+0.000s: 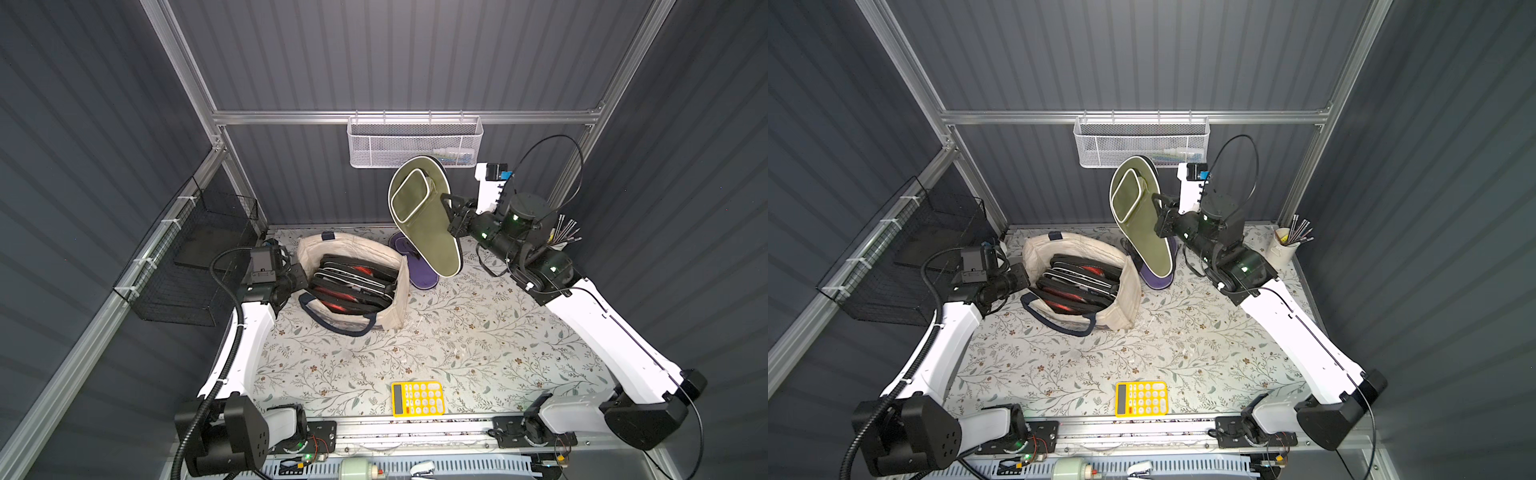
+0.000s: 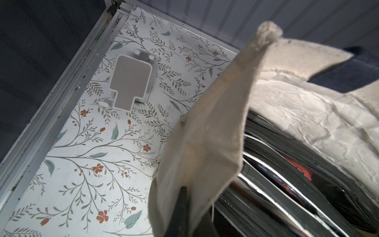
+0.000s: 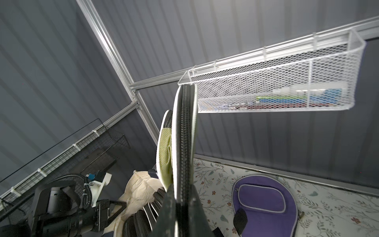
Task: Remove the ping pong set from the canvas bag
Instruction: Place the ping pong set at the ping pong set.
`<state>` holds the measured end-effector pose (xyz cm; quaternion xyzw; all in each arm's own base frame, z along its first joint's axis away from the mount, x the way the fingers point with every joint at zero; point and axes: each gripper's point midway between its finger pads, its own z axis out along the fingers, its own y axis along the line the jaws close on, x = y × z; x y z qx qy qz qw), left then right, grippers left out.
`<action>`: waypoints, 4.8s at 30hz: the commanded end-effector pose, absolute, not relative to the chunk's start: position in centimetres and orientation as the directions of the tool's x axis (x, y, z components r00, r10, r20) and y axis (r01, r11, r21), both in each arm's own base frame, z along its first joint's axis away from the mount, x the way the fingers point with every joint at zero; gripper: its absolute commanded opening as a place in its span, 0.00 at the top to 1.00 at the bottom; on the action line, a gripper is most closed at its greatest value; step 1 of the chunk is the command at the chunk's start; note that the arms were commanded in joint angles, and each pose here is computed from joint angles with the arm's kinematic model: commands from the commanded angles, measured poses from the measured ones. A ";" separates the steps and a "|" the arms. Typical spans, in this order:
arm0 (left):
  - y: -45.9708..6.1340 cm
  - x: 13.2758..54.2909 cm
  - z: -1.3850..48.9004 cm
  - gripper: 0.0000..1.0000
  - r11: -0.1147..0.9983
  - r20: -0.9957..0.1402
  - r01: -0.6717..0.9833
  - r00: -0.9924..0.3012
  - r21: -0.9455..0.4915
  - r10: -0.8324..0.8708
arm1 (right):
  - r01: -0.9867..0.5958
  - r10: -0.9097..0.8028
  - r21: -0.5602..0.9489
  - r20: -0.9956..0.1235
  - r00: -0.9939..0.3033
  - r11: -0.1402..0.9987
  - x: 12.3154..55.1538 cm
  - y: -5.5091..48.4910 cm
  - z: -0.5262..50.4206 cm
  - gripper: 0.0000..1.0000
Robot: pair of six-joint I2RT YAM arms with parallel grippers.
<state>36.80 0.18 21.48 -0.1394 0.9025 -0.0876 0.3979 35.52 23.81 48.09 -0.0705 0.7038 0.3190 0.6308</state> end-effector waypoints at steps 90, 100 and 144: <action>0.4 36.2 20.6 1.00 0.947 -0.680 -0.185 -0.661 -0.261 -0.317 | 0.090 0.796 0.863 -0.413 -0.443 0.497 59.9 12.7 13.1 0.70; 0.4 36.2 20.6 1.00 0.947 -0.682 -0.187 -0.659 -0.259 -0.317 | 0.150 0.800 0.850 -0.396 -0.450 0.505 59.1 11.5 11.5 0.59; -1.2 36.1 19.1 1.00 0.943 -0.635 -0.128 -0.711 -0.307 -0.303 | -0.579 0.116 0.382 -0.890 -0.442 0.720 42.9 27.0 31.2 0.02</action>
